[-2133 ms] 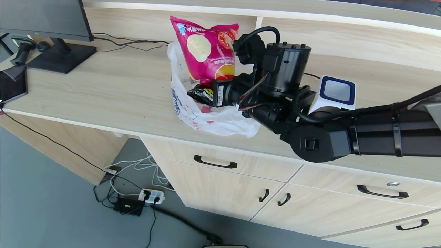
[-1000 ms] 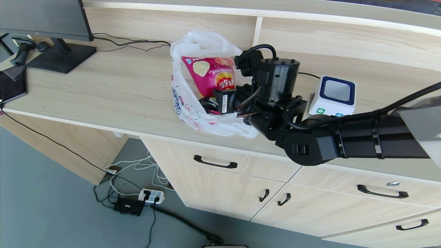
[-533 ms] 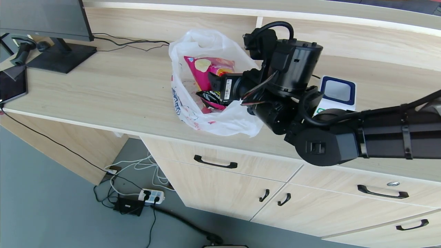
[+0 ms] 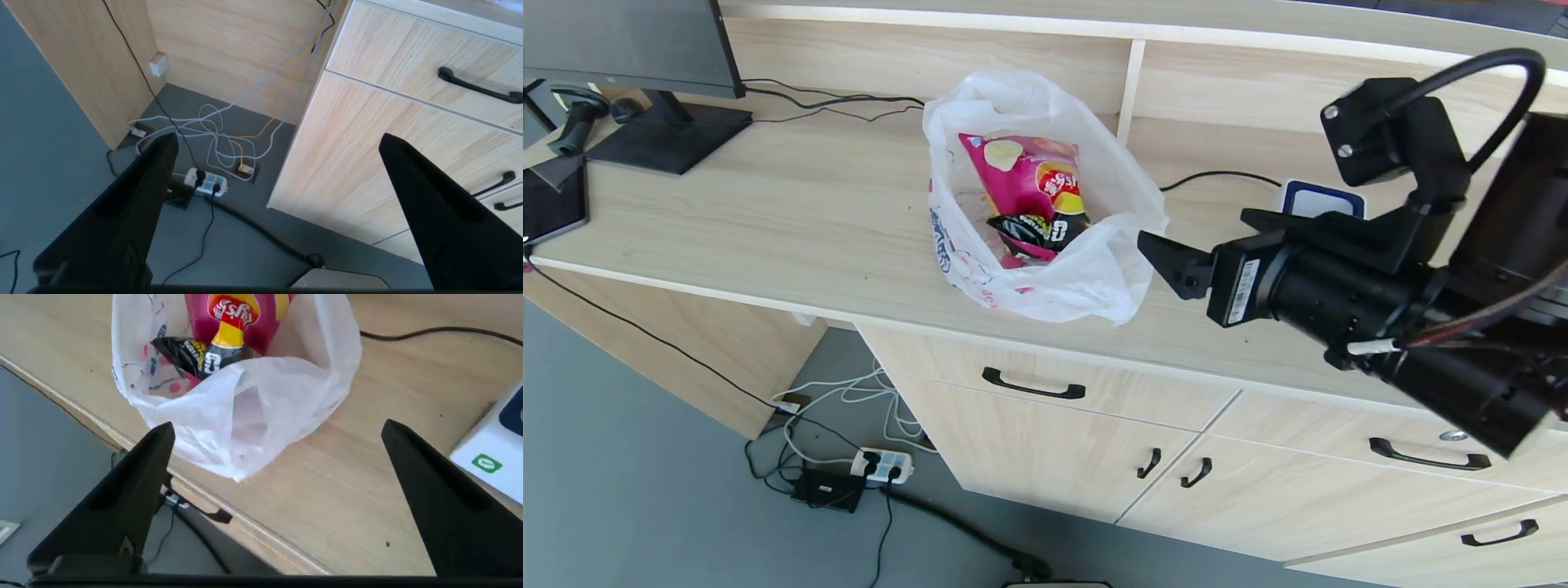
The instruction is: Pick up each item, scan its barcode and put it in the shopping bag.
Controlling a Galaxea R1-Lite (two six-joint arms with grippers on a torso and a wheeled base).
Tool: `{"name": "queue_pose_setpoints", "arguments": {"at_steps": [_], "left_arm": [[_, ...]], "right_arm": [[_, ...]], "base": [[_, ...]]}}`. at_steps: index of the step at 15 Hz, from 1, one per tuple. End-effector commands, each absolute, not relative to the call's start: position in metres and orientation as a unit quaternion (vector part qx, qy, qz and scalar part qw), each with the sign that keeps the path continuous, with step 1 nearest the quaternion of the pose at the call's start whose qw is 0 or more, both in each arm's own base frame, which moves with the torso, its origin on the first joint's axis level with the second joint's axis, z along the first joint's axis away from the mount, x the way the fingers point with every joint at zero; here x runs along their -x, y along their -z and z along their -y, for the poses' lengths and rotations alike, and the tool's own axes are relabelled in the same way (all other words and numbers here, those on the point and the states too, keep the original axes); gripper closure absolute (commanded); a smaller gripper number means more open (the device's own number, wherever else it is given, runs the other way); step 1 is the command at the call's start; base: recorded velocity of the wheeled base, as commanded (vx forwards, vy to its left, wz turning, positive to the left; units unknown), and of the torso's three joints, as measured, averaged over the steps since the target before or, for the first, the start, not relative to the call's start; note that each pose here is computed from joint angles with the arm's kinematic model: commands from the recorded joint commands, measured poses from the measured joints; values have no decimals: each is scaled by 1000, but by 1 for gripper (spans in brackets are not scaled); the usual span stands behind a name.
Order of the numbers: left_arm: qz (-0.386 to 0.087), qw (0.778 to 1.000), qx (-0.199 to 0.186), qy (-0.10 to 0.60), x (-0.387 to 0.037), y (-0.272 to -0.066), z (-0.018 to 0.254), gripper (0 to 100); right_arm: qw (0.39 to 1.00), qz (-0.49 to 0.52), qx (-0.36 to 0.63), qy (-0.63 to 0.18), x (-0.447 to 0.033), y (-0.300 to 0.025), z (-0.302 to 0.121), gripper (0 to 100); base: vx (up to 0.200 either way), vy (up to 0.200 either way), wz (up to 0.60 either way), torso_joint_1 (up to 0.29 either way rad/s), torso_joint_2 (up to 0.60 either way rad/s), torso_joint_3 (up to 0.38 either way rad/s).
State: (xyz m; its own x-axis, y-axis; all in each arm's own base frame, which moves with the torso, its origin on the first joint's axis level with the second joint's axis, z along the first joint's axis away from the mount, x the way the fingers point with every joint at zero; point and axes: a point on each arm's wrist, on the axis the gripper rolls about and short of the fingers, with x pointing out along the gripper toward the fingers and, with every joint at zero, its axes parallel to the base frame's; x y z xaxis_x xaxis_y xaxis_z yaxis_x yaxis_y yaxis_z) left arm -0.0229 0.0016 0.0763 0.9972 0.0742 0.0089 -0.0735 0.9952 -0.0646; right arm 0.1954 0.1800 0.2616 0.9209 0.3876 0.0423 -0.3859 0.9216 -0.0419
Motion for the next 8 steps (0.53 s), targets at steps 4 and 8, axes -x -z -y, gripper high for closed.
{"name": "queue_pose_setpoints", "arguments": {"at_steps": [4, 8], "left_arm": [[6, 999, 32, -36, 23, -76, -2, 0], [6, 999, 32, -37, 23, -76, -2, 0]], "right_arm": [[982, 44, 5, -184, -130, -252, -110, 0], [978, 44, 9, -203, -135, -250, -103, 0]], "base": [[0, 0, 0, 0, 0, 0], [0, 0, 0, 0, 0, 0]]}}
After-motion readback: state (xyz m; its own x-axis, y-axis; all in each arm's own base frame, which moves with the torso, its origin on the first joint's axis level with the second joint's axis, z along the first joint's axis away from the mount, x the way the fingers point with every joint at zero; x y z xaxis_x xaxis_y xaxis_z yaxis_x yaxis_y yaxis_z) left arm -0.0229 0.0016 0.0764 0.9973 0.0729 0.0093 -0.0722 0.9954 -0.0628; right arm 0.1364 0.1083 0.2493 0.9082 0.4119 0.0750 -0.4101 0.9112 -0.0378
